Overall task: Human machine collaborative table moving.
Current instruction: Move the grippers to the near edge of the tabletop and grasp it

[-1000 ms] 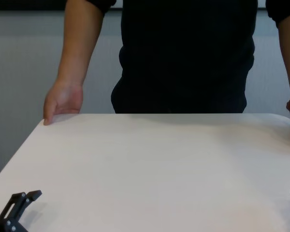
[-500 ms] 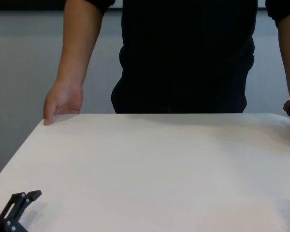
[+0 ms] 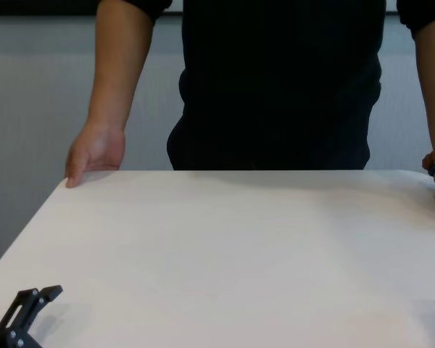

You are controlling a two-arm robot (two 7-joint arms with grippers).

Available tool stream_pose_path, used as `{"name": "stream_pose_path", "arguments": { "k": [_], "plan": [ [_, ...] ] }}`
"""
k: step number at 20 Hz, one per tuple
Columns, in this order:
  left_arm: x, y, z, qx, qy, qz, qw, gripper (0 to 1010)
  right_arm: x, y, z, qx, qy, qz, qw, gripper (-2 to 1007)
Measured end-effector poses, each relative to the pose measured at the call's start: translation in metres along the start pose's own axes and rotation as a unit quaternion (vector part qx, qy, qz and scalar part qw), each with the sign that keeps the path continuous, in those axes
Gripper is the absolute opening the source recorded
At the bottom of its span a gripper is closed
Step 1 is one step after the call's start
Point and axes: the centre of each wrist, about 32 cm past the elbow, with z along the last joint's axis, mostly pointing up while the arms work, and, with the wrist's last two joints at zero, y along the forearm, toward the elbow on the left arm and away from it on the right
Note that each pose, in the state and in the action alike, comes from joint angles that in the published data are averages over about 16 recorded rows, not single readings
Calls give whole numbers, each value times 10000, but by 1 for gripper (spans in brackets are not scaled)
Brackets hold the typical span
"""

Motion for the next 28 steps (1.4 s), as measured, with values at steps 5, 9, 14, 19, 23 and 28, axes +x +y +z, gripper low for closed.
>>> {"name": "stream_pose_path", "arguments": {
  "k": [5,9,14,19,23,28],
  "plan": [
    [0,0,0,0,0,0,10000,1000,0,0,0,0,0,0,10000,1000],
    [0,0,0,0,0,0,10000,982,0,0,0,0,-1,0,10000,1000],
    [0,0,0,0,0,0,10000,922,0,0,0,0,-1,0,10000,1000],
    [0,0,0,0,0,1,10000,810,0,0,0,0,-1,0,10000,1000],
    [0,0,0,0,0,2,10000,689,0,0,0,0,-1,0,10000,1000],
    [0,0,0,0,0,4,10000,532,0,0,0,0,-1,0,10000,1000]
  ]
}}
